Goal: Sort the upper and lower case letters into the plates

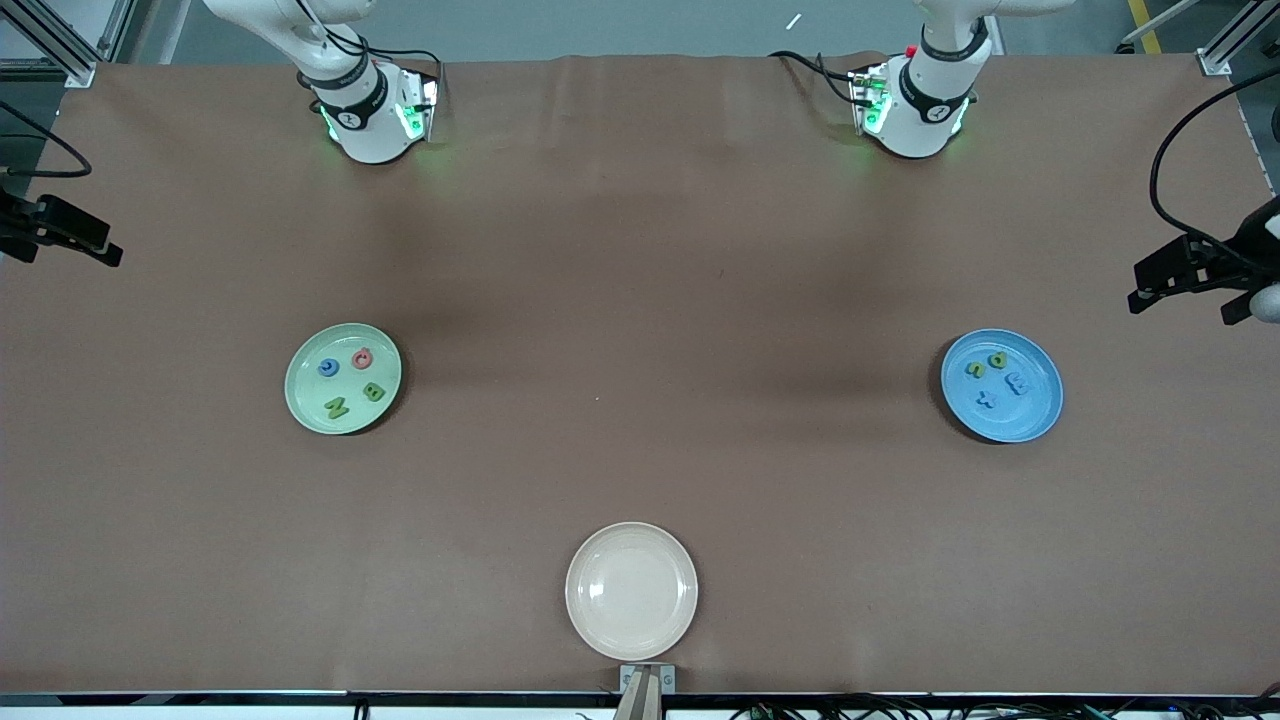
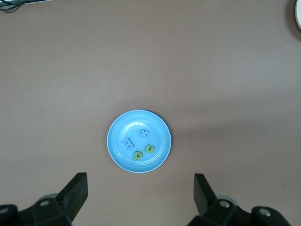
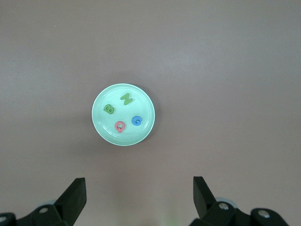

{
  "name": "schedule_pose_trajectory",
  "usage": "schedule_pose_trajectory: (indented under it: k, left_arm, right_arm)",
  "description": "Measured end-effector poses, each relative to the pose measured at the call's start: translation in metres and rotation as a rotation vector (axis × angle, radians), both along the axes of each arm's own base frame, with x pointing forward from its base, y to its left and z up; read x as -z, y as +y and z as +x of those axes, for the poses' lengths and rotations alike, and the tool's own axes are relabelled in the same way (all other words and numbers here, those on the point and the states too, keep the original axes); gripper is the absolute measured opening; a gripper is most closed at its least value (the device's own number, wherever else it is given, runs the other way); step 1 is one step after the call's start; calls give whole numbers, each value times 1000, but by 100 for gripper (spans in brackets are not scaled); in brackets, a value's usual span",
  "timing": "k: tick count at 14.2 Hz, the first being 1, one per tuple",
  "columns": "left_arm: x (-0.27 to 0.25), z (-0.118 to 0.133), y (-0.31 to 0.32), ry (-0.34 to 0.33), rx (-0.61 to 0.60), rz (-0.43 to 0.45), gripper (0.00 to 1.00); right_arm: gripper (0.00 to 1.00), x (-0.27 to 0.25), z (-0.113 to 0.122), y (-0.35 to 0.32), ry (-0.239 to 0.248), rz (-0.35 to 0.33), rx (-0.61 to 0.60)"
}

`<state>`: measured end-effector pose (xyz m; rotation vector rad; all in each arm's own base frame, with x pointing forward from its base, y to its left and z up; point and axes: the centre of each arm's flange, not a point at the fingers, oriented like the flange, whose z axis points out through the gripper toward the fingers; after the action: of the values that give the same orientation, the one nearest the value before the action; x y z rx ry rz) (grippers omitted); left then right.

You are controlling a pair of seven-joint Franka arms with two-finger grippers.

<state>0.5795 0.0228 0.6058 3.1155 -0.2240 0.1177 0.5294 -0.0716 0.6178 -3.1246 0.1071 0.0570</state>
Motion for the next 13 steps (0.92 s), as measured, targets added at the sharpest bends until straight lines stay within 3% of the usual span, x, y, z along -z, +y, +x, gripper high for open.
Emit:
schedule_pose_trajectory:
  k: [13]
  left_arm:
    - [-15, -9, -6, 3, -64, -8, 100]
  right_arm:
    - [100, 0, 0, 3, 4, 0, -15]
